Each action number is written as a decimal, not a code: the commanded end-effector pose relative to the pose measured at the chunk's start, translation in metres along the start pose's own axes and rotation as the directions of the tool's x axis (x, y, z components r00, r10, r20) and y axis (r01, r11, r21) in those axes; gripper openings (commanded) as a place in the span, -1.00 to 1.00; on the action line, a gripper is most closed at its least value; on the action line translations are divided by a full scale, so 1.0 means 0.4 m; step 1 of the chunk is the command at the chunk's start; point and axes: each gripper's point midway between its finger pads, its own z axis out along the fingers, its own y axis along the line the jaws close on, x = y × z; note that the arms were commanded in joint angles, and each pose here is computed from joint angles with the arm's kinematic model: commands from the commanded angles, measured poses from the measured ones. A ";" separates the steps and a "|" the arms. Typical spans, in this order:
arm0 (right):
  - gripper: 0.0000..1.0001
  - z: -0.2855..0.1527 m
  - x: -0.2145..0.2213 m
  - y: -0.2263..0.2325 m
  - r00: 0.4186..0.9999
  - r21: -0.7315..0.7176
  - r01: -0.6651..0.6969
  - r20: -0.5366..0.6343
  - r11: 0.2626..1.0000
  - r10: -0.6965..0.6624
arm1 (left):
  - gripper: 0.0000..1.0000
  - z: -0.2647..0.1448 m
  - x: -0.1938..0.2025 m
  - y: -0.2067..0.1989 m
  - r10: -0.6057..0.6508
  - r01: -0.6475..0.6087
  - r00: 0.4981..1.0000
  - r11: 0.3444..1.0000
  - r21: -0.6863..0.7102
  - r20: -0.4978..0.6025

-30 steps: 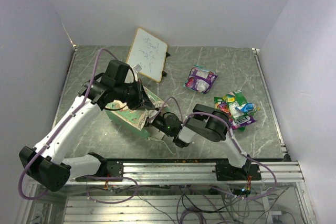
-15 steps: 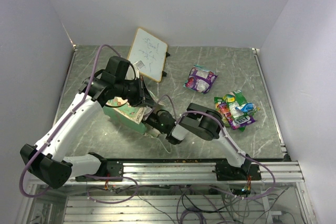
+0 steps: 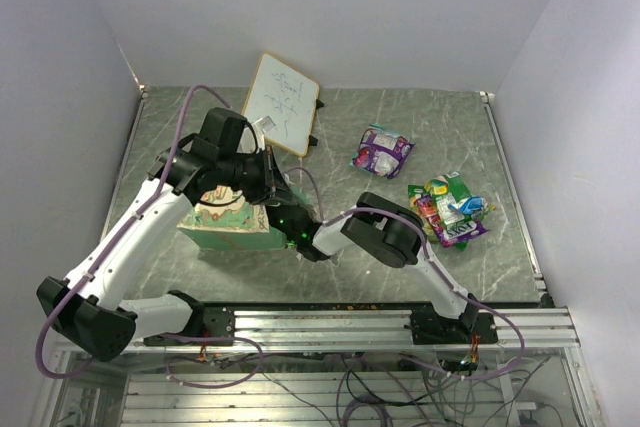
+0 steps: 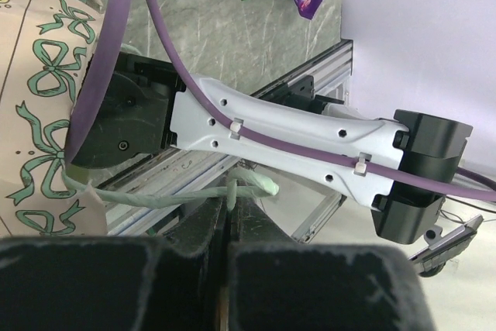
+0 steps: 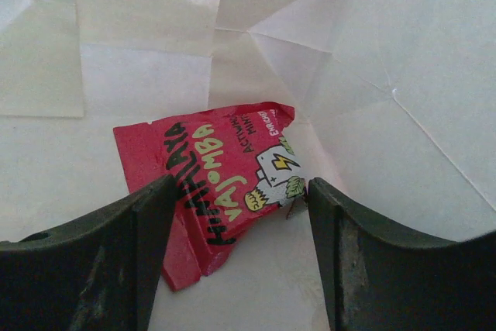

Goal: Take the snacks out of the paper bag
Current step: Pick up the snack from the paper bag, then adjust the paper bag at the center of the board, then place the snack at the center of the board.

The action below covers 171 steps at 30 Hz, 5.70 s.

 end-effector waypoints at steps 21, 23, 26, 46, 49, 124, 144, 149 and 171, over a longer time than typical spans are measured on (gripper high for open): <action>-1.00 -0.224 -0.048 -0.030 0.999 -0.056 0.054 -0.001 0.997 -0.054 | -0.86 -0.036 0.013 0.116 -0.090 0.120 0.982 0.976 -0.182 0.168; -1.00 -0.261 -0.066 -0.029 0.999 -0.060 0.041 0.012 0.997 -0.040 | -0.86 -0.040 -0.002 0.104 -0.078 0.109 0.981 0.978 -0.179 0.175; -1.00 -0.312 -0.063 -0.021 1.000 -0.075 0.024 -0.013 0.997 -0.025 | -0.86 -0.045 -0.021 0.089 -0.055 0.088 0.981 0.980 -0.177 0.186; -1.00 -0.686 -0.309 -0.190 0.974 0.010 0.092 -0.210 0.996 -0.087 | -0.86 -0.042 -0.124 -0.007 -0.046 0.067 0.961 0.995 -0.069 0.272; -1.00 -0.739 -0.390 -0.252 0.975 0.097 0.095 -0.210 0.991 -0.073 | -0.86 -0.022 -0.155 -0.030 -0.053 0.065 0.958 0.997 -0.033 0.283; -1.00 -0.847 -0.561 -0.919 0.929 0.756 -0.277 0.052 0.593 0.367 | 0.96 -0.139 -0.104 0.065 0.100 -0.017 0.959 0.955 -0.295 0.267; -1.00 -0.670 -0.105 -1.000 0.812 0.817 -0.360 0.036 0.451 0.582 | 0.99 -0.268 -0.165 -0.030 0.163 -0.038 0.914 0.946 -0.321 0.372; -1.00 -0.630 -0.029 -0.983 0.808 0.792 -0.352 -0.011 0.498 0.588 | 0.73 -0.302 -0.158 -0.046 0.152 -0.024 0.898 0.954 -0.300 0.413; -1.00 -0.621 0.152 -0.887 0.742 0.774 -0.357 -0.105 0.523 0.662 | 0.86 -0.340 -0.180 -0.116 0.190 -0.088 0.864 0.969 -0.231 0.467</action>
